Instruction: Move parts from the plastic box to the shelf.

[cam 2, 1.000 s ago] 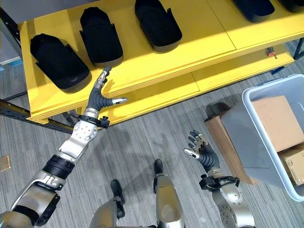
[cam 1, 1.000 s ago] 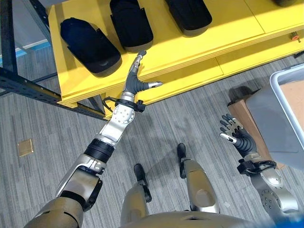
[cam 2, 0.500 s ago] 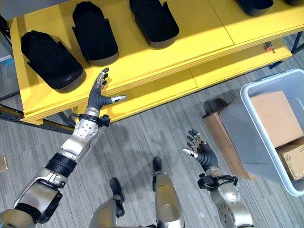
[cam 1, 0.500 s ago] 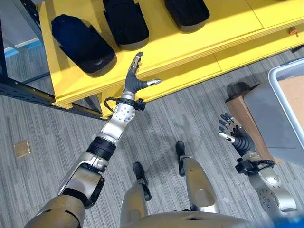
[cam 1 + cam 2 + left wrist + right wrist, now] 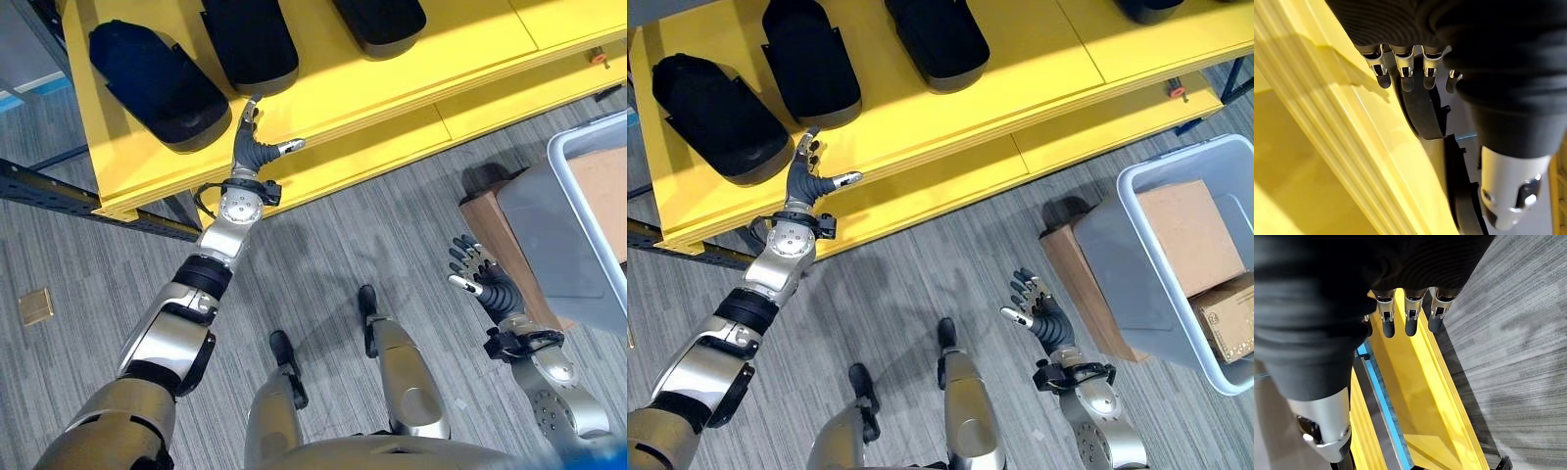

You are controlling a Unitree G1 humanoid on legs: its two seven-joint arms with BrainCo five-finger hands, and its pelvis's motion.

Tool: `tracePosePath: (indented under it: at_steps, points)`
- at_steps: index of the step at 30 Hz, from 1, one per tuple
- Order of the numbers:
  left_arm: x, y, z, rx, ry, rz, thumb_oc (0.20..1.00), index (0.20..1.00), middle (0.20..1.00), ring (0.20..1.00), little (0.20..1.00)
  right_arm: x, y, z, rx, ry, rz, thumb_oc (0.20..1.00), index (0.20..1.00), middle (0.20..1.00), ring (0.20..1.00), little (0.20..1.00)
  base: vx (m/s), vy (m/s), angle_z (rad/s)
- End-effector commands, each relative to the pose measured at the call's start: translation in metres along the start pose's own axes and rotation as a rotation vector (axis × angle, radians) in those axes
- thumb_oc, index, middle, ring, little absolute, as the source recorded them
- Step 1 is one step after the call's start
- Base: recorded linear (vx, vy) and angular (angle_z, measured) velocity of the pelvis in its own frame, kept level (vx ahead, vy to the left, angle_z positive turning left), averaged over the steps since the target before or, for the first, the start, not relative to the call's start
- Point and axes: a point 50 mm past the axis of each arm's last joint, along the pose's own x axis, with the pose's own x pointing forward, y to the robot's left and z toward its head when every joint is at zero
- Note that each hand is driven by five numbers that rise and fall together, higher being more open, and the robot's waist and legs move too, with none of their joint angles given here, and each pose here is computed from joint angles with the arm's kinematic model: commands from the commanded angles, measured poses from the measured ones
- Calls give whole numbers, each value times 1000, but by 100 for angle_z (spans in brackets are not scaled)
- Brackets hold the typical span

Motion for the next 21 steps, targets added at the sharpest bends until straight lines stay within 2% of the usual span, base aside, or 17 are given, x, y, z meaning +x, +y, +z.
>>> tracePosePath:
  at_steps: [1, 21]
  points:
    - [20, 28, 25, 5, -83, 100, 1000, 1000, 1000, 1000, 1000, -7, 3, 20, -14, -106, 31, 1000, 1000, 1000, 1000, 1000, 0, 0, 0]
    - [24, 61, 21, 17, -52, 191, 1000, 1000, 1000, 1000, 1000, -10, 0, 19, 1, -101, 23, 1000, 1000, 1000, 1000, 1000, 2, -2, -2]
